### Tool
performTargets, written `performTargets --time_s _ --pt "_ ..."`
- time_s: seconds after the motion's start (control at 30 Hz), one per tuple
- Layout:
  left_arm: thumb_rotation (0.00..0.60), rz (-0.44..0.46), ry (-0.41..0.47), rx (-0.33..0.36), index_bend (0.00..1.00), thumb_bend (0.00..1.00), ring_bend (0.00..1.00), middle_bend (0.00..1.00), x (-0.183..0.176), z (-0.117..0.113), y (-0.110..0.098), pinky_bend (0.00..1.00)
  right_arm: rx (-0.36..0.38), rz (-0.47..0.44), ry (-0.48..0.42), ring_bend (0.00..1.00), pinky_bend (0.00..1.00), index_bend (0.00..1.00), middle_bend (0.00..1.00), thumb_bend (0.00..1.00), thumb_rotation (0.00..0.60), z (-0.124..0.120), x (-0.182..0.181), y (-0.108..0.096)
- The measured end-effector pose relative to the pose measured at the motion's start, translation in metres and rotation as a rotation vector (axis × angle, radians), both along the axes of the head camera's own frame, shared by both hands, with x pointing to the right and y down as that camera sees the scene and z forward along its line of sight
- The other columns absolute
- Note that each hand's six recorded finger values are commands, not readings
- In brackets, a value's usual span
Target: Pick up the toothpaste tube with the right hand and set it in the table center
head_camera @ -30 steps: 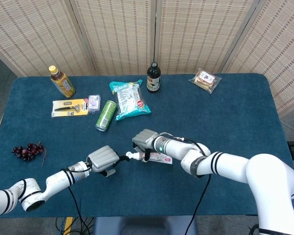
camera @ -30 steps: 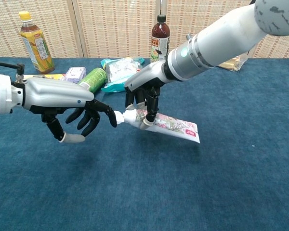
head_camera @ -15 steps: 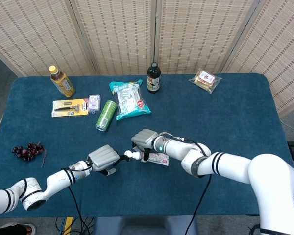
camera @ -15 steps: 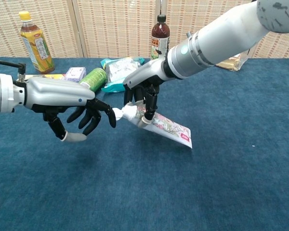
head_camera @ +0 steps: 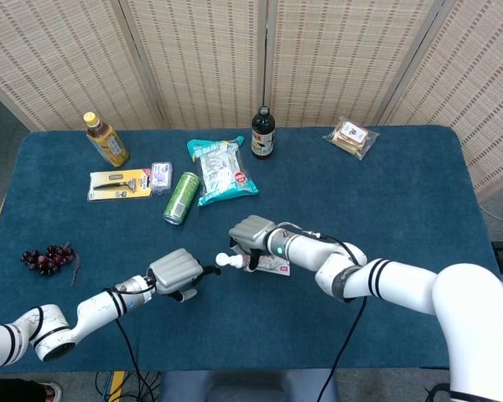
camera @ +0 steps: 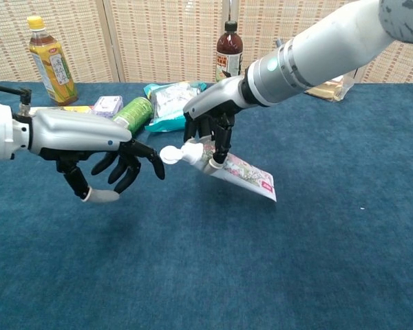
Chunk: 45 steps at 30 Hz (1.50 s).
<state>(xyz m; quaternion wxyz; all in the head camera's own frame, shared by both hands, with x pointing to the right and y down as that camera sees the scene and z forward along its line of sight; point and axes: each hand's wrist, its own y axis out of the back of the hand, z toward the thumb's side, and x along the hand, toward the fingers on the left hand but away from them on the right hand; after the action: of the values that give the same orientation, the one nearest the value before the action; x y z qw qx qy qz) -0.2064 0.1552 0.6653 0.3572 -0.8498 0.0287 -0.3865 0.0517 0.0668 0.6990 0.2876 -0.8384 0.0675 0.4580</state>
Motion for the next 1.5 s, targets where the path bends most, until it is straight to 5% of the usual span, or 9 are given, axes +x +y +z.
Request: performTargets --time_s 0.3,0.43,0.53,0.8,1.23,1.5 --pt "0.6 -0.033 -0.042 0.024 0.21 0.36 0.5 0.55 -0.022 -0.009 -0.005 0.57 0.015 -0.028 0.049 0.58 0.39 0.94 0.76 0.96 0.6 0.012 0.008 -0.001" --pt "0.6 -0.063 -0.044 0.03 0.21 0.36 0.5 0.55 -0.028 -0.012 -0.008 0.57 0.029 -0.046 0.057 0.42 0.32 0.64 0.6 0.6 0.6 0.017 0.006 0.0" --pt "0.6 -0.07 -0.051 0.033 0.21 0.36 0.5 0.55 -0.031 -0.013 -0.008 0.57 0.039 -0.046 0.049 0.34 0.28 0.44 0.5 0.43 0.6 0.017 0.003 -0.001" --pt "0.6 -0.086 -0.052 0.038 0.21 0.36 0.5 0.55 -0.036 -0.014 -0.009 0.57 0.062 -0.015 0.016 0.19 0.21 0.16 0.28 0.18 0.6 0.013 0.0 -0.006" --pt "0.6 -0.131 -0.046 0.059 0.21 0.36 0.49 0.52 -0.044 -0.017 -0.012 0.57 0.136 0.082 -0.048 0.17 0.2 0.13 0.26 0.12 0.6 -0.013 0.02 -0.028" --pt "0.6 -0.297 -0.051 0.154 0.22 0.36 0.37 0.43 -0.076 -0.024 -0.029 0.57 0.273 0.223 -0.068 0.18 0.21 0.13 0.29 0.26 0.6 -0.047 0.076 -0.047"
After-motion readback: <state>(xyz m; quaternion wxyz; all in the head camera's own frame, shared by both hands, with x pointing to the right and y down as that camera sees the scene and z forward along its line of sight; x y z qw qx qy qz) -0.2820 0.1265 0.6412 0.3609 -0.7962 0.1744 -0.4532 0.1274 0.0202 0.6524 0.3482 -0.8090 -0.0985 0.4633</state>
